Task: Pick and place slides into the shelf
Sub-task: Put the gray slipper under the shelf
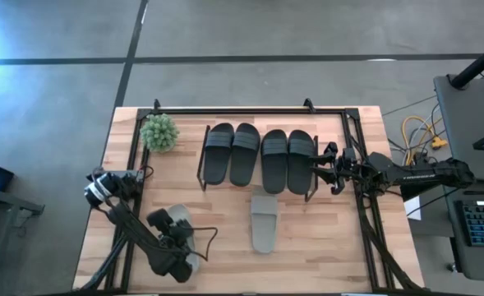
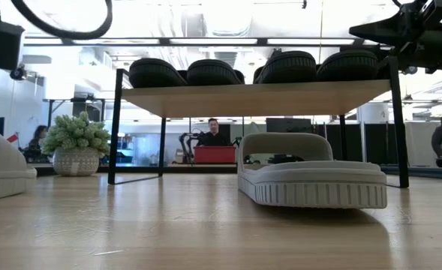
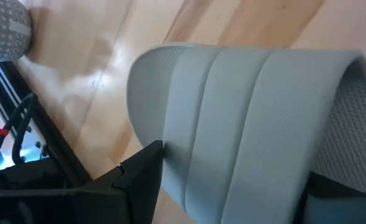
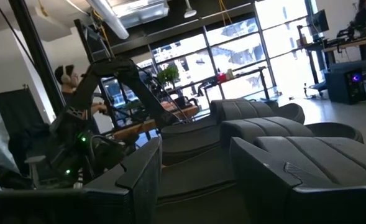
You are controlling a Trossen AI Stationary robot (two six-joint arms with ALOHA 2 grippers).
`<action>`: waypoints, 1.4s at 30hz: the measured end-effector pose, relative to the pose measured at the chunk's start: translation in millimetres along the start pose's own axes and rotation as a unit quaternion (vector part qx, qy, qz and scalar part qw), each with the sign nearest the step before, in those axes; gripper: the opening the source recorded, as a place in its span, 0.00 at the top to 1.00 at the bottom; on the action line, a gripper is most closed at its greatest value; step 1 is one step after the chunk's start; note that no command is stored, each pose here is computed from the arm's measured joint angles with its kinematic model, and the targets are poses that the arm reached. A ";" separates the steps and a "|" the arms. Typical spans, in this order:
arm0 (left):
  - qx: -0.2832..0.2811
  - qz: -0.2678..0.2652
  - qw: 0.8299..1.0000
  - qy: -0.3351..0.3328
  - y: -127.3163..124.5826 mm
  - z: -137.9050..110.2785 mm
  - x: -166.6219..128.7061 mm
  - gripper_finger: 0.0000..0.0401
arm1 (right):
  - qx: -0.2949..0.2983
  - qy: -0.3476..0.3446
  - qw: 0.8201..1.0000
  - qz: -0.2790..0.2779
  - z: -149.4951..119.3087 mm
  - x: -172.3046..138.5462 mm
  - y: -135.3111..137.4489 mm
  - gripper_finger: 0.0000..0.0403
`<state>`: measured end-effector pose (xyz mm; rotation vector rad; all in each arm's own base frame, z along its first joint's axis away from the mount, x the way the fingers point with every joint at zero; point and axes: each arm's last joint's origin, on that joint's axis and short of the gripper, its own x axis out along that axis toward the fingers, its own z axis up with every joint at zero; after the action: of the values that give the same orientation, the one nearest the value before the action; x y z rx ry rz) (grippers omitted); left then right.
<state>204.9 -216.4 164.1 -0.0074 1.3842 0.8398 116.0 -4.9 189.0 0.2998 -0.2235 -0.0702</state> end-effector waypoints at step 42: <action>-0.021 -0.061 0.997 -0.028 -1.3 1.2 0.2 0.99 | 0.000 0.000 1.000 0.000 -0.1 0.0 0.0 0.55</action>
<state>206.6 -216.7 163.6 -0.0994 1.2995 0.7607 116.1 -4.9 188.9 0.2998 -0.2227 -0.0699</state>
